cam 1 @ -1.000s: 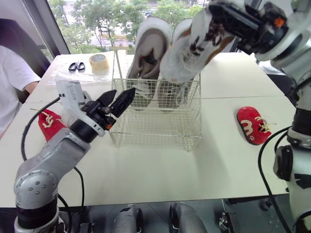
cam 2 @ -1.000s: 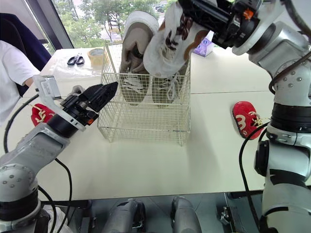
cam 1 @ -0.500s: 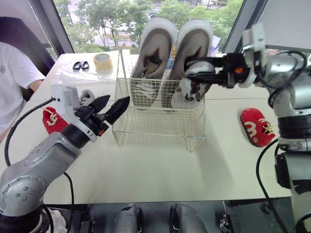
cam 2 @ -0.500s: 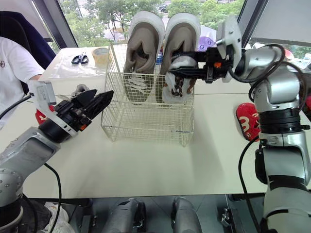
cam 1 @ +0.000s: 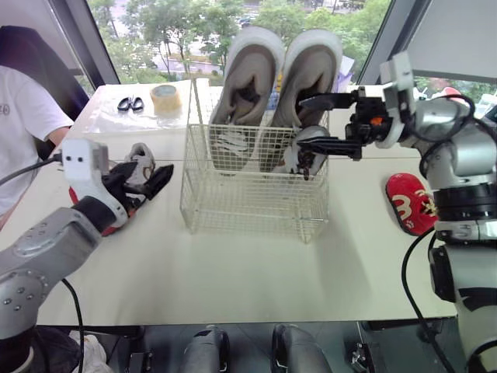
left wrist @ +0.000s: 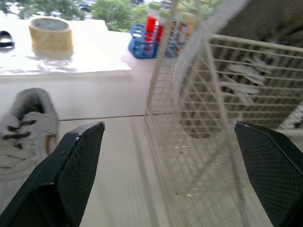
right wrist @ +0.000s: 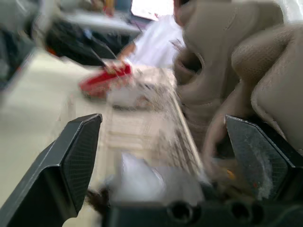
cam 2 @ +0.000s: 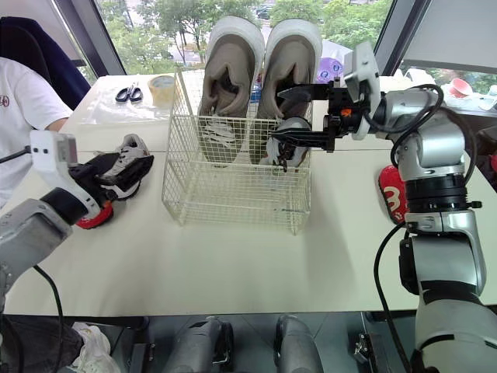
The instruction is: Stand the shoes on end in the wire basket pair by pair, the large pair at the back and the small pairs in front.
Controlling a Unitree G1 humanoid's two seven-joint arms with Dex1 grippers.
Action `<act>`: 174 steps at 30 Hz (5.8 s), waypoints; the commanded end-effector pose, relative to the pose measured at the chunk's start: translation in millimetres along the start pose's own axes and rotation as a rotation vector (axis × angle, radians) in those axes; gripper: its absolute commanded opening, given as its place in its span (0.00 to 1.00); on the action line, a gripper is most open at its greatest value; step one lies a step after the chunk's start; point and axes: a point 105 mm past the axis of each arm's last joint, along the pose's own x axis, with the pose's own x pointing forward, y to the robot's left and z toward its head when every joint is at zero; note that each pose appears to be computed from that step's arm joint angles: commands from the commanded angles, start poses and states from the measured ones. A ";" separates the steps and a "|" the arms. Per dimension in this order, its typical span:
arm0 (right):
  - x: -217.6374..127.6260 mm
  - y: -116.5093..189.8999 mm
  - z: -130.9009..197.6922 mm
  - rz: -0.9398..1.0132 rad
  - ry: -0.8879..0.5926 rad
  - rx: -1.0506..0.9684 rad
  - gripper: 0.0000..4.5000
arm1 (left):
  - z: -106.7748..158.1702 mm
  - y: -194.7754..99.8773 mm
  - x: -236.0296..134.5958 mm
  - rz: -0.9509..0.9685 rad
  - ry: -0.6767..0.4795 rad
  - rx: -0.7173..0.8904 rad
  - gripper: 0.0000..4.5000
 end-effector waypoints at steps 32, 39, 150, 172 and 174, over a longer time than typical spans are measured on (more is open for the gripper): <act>26.0 117.2 -25.7 0.087 0.250 0.074 0.99 | -19.9 125.5 104.1 0.219 0.590 0.118 1.00; 23.8 115.5 -24.0 0.035 0.242 0.071 1.00 | -51.4 130.7 103.0 0.251 0.645 0.151 0.58; -223.0 103.6 -91.1 -1.409 0.098 0.257 1.00 | -16.2 -131.6 -7.2 -0.862 0.072 -0.208 0.98; -221.7 84.3 -186.3 -1.587 0.245 0.256 1.00 | -61.3 -138.2 -31.5 -0.768 0.189 -0.184 0.98; -223.1 69.8 -194.6 -1.583 0.247 0.271 1.00 | -65.9 -132.0 -37.9 -0.756 0.197 -0.180 0.98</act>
